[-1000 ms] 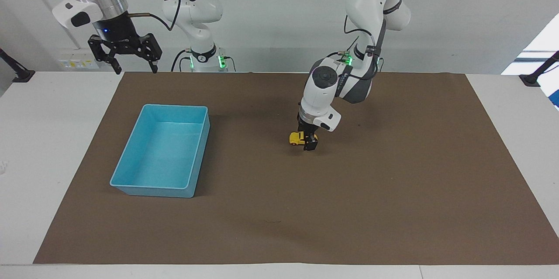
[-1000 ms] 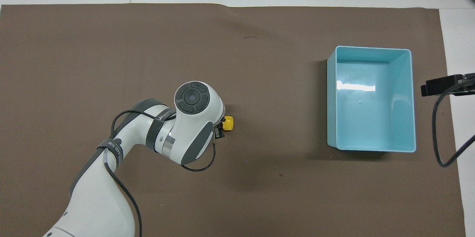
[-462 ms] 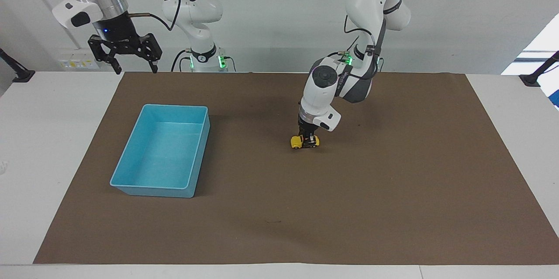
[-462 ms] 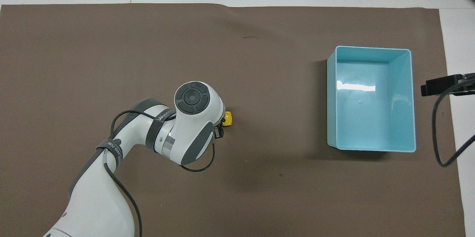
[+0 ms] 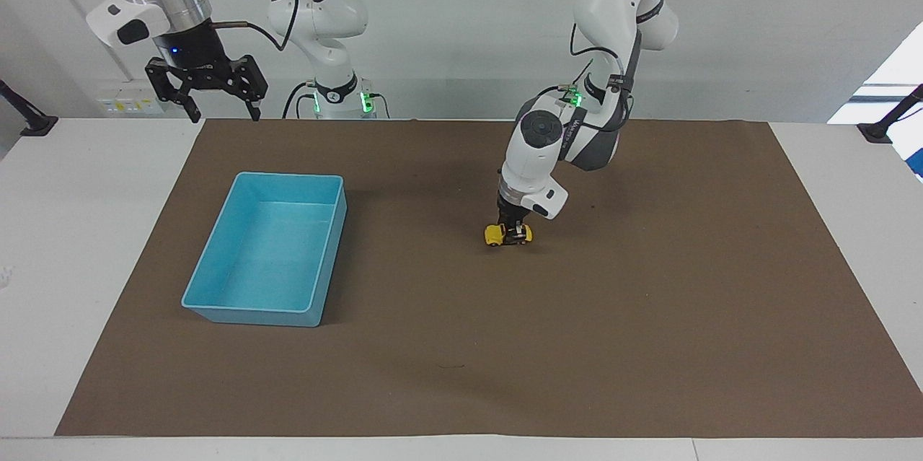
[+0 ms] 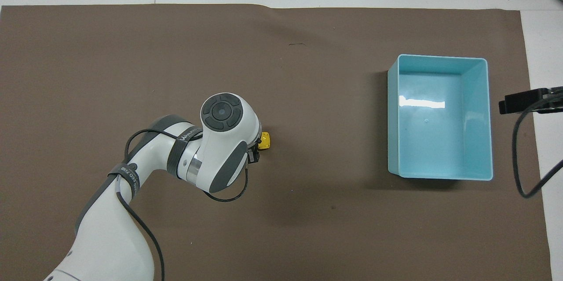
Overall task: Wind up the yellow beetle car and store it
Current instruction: 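Press the car with the left gripper and drag it back away from the bin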
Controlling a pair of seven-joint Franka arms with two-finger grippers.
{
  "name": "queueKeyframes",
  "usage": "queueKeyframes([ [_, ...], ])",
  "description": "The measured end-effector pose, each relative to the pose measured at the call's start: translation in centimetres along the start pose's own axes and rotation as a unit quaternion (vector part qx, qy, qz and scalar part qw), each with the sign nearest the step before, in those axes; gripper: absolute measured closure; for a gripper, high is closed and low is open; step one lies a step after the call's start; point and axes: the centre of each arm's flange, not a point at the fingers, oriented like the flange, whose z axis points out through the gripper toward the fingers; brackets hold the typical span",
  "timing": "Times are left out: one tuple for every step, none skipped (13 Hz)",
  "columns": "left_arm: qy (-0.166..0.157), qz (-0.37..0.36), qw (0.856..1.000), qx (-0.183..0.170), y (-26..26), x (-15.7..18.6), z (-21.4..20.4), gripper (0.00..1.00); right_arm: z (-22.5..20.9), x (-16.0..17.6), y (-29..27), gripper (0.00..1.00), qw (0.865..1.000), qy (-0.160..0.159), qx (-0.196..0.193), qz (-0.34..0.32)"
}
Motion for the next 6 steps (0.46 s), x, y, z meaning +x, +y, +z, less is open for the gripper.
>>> queueKeyframes([
  [0.003,-0.002,1.000,0.004,0.4,0.7,-0.1,0.56,0.0,0.0,0.0,0.00,1.000,0.000,0.000,0.000],
  [0.006,-0.004,1.000,0.009,0.8,1.7,-0.1,0.56,0.0,0.0,0.0,0.00,1.000,0.000,0.000,0.000],
  [0.008,-0.007,1.000,0.012,1.2,2.7,-0.2,0.56,0.0,0.0,0.0,0.00,1.000,0.000,0.000,0.000],
  [0.009,-0.010,1.000,0.014,1.6,3.5,-0.3,0.56,0.0,0.0,0.0,0.00,1.000,0.000,0.000,0.000],
  [0.011,-0.012,1.000,0.016,1.9,4.4,-0.4,0.56,0.0,0.0,0.0,0.00,1.000,0.000,0.000,0.000],
  [0.011,-0.013,1.000,0.017,2.2,5.1,-0.5,0.56,0.0,0.0,0.0,0.00,1.000,0.000,0.000,0.000],
])
